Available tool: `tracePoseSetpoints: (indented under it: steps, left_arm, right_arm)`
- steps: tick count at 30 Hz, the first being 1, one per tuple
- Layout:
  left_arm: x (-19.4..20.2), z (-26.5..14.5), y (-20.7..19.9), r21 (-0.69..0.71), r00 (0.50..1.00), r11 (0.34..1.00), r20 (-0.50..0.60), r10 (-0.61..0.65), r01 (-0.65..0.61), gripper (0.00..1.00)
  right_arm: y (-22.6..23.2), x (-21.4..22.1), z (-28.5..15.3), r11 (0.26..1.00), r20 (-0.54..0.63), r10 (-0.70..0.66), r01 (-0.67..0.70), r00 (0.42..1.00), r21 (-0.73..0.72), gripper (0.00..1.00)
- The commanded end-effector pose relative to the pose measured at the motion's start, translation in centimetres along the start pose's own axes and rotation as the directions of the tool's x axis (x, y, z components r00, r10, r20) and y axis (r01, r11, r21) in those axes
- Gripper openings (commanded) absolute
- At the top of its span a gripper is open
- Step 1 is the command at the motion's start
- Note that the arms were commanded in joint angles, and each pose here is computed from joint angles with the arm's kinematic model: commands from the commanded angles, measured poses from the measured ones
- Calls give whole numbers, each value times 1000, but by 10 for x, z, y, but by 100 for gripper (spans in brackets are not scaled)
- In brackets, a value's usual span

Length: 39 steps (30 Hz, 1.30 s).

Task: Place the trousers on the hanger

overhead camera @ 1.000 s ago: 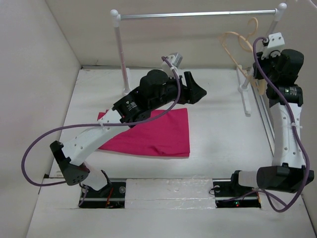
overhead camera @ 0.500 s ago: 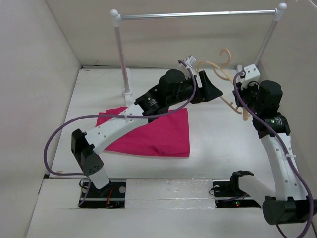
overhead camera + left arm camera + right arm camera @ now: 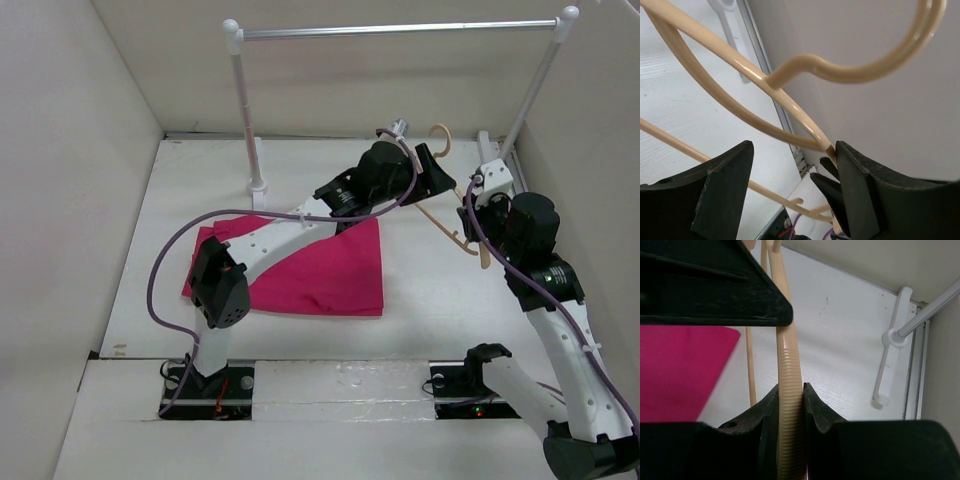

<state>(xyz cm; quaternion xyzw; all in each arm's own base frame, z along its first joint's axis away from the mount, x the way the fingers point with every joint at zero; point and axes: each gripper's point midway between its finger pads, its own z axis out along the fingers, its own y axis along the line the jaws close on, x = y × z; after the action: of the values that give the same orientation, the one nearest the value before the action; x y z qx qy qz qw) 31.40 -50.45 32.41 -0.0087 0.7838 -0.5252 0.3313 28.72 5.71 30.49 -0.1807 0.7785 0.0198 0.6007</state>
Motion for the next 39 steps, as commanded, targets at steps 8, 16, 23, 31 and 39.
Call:
tracePoseSetpoints:
  steps: [8, 16, 23, 31, 39]
  left_arm:
    - [-22, 6, -10, 17, 997, 1000, 69, -20, 19, 60]
    - [3, 19, 9, -8, 998, 999, -17, -52, 52, 25]
    - [26, 13, 25, -9, 993, 997, -83, -77, 77, 0]
    - [50, 1, 54, -53, 985, 993, -126, -114, 108, 0]
    - [63, 17, 89, -167, 983, 981, -143, -119, 94, 43]
  right_arm:
    - [19, 12, -2, 1000, -7, -4, 4, 1000, -3, 0]
    - [41, 31, 4, 998, -65, -56, 55, 996, -26, 0]
    - [75, 60, 10, 993, -126, -75, 62, 989, -103, 4]
    - [91, 78, 12, 988, -138, -64, 43, 988, -148, 4]
    - [111, 96, 20, 981, -162, -102, 72, 981, -183, 0]
